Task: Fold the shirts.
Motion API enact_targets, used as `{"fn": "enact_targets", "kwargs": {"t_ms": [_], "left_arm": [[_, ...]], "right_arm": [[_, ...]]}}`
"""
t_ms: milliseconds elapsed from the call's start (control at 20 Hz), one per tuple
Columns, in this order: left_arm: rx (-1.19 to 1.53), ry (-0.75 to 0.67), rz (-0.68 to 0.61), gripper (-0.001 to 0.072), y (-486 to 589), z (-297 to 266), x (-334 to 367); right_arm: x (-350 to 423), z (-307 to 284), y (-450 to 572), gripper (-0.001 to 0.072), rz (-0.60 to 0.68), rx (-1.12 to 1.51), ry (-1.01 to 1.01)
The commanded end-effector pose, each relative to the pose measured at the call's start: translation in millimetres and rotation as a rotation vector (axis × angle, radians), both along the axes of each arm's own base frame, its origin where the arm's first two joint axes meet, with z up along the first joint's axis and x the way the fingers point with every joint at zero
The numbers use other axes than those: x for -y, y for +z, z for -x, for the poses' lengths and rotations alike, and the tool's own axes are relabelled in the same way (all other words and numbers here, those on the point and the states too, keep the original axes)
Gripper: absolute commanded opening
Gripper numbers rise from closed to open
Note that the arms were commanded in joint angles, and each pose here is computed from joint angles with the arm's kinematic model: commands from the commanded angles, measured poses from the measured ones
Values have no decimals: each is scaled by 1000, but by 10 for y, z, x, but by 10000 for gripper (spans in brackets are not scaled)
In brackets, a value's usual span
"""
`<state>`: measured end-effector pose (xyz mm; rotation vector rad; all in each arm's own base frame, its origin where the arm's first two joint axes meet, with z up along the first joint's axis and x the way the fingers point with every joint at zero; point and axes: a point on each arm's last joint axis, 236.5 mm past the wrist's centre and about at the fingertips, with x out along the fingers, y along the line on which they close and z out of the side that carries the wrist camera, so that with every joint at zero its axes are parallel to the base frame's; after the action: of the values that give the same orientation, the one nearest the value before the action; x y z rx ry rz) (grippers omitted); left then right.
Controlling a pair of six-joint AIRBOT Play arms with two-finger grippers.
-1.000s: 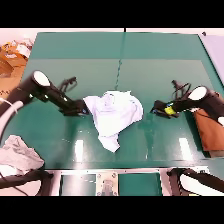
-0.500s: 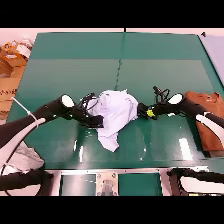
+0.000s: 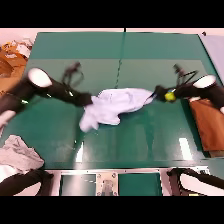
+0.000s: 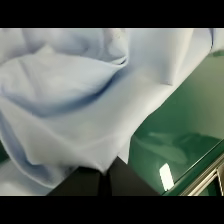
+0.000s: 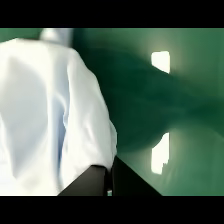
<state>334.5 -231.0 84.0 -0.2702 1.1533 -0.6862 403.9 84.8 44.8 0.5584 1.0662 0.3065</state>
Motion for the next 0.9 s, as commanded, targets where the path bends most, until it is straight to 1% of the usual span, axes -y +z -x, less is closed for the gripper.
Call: {"fn": "enact_targets", "kwargs": {"t_ms": [0,150,250,400,500,650,850], "left_arm": [[349,36,36,22,1438,-128,-209],[596,34,56,22,2490,18,-307],[715,25,63,22,3020,216,-372],[822,17,44,22,3470,481,-485],[821,20,28,22,3521,583,-539],[743,13,-2,23,3295,536,-542],[586,31,-32,23,2687,263,-502]], "right_arm": [[200,40,1666,13,48,371,-21],[304,422,3102,13,110,709,-78],[372,756,3781,13,146,869,-129],[515,1119,4429,13,221,1030,-207],[635,1184,4589,13,238,1061,-264],[822,874,4385,13,227,989,-285],[961,111,3717,13,77,787,-248]]}}
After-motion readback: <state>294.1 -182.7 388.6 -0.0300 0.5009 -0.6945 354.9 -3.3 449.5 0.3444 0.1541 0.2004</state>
